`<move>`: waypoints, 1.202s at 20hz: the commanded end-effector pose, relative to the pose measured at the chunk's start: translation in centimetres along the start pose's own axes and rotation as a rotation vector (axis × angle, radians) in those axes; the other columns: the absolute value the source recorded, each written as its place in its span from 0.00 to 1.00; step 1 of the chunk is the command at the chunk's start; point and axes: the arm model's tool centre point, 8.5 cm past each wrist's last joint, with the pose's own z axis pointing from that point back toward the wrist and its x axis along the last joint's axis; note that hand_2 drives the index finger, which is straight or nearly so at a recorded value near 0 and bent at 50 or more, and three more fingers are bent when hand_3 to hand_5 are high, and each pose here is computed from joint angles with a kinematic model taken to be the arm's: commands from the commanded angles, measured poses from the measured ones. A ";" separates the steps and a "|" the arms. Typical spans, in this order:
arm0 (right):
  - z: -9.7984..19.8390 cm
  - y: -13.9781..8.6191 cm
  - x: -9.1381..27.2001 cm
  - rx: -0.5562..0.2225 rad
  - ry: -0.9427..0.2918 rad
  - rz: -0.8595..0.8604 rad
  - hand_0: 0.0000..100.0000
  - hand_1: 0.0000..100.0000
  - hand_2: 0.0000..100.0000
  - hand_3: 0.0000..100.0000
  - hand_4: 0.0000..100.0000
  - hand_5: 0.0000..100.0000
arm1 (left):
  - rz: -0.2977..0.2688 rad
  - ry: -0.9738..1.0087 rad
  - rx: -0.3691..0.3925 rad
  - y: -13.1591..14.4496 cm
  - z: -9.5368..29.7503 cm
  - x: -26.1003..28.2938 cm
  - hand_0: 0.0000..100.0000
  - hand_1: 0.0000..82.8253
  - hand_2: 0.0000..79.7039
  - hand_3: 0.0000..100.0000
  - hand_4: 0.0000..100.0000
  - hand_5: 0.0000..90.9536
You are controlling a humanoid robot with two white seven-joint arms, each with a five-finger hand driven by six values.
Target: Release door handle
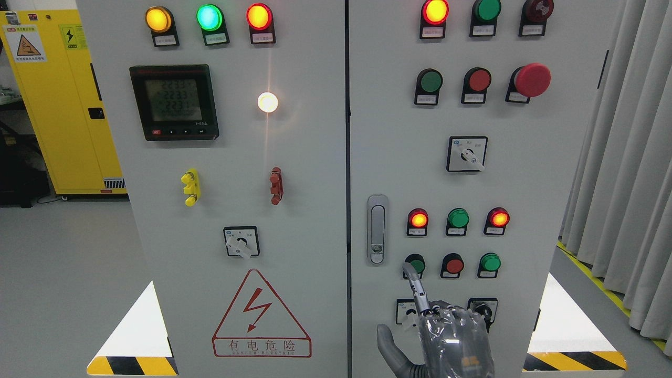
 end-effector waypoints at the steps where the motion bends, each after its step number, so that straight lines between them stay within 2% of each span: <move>1: -0.6 1.9 0.2 0.041 -0.010 0.005 0.43 0.37 0.00 1.00 1.00 1.00 | 0.001 -0.012 -0.002 -0.1 0.0 0.4 0.12 0.67 0.00 0.00 0.00 0.00; 5: -0.4 2.6 0.4 0.064 -0.017 0.003 0.43 0.36 0.00 1.00 1.00 1.00 | 0.001 -0.012 -0.002 -0.1 0.0 0.4 0.12 0.67 0.00 0.00 0.00 0.00; 24: -2.4 3.1 1.0 0.057 -0.046 0.005 0.45 0.36 0.00 1.00 1.00 1.00 | 0.001 -0.012 -0.002 -0.1 0.0 0.4 0.12 0.67 0.00 0.00 0.00 0.00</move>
